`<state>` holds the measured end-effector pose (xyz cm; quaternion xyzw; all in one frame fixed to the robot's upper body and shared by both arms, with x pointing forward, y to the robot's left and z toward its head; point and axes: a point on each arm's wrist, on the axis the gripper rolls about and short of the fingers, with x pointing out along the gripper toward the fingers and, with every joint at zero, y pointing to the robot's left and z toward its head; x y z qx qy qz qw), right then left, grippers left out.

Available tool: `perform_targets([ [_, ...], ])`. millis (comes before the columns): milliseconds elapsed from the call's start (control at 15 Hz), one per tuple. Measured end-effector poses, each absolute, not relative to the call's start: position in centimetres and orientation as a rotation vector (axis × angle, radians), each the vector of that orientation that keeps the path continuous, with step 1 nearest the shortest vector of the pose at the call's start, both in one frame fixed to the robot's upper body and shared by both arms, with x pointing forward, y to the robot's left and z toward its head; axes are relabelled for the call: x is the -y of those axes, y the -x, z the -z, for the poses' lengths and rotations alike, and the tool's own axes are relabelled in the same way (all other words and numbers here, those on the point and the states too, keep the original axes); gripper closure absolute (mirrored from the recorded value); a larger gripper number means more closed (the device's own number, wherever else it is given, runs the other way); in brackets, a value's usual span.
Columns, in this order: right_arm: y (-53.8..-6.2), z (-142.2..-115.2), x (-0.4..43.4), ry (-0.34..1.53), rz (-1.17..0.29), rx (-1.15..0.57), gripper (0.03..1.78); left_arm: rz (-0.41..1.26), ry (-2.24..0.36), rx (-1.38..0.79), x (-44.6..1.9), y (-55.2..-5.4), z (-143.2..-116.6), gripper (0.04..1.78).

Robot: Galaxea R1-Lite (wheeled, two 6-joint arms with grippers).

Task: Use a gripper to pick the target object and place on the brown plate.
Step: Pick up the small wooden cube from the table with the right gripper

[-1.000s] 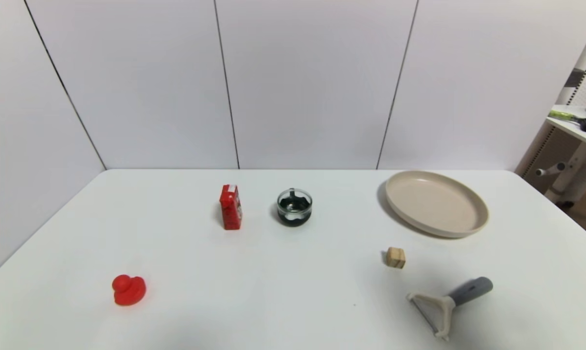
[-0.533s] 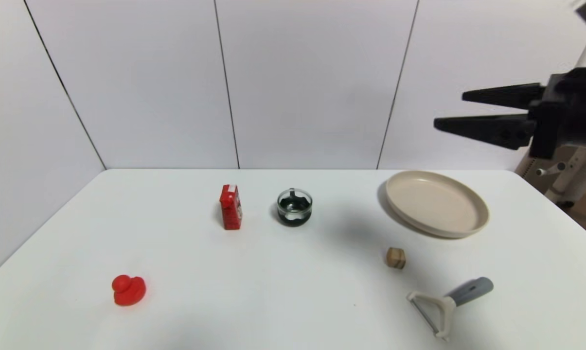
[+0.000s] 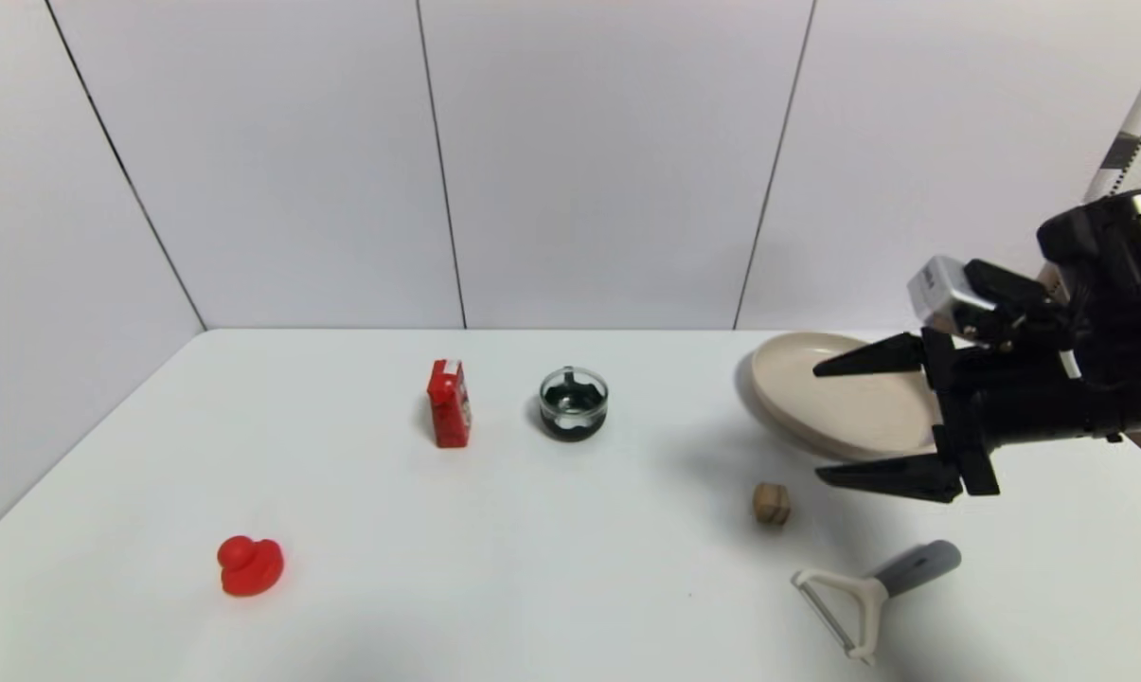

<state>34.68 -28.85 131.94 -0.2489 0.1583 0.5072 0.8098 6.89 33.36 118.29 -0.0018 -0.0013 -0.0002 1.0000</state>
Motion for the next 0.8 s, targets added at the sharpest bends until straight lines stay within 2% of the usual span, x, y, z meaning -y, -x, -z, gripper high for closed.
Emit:
perform_targets([
  [200,-35.9,-129.2,29.0,0.536,-1.117,-0.409,0.11,0.001,0.004,0.003,-33.4,-6.9,-118.3,0.13],
  [533,-37.5,-126.1,28.1,0.524,-1.173,-0.497,0.11,0.000,0.004,0.003,-33.4,-6.9,-118.3,0.13],
  [800,-38.1,-124.9,27.1,0.555,-1.190,-0.530,0.11,0.000,0.004,0.003,-33.4,-6.9,-118.3,0.13],
])
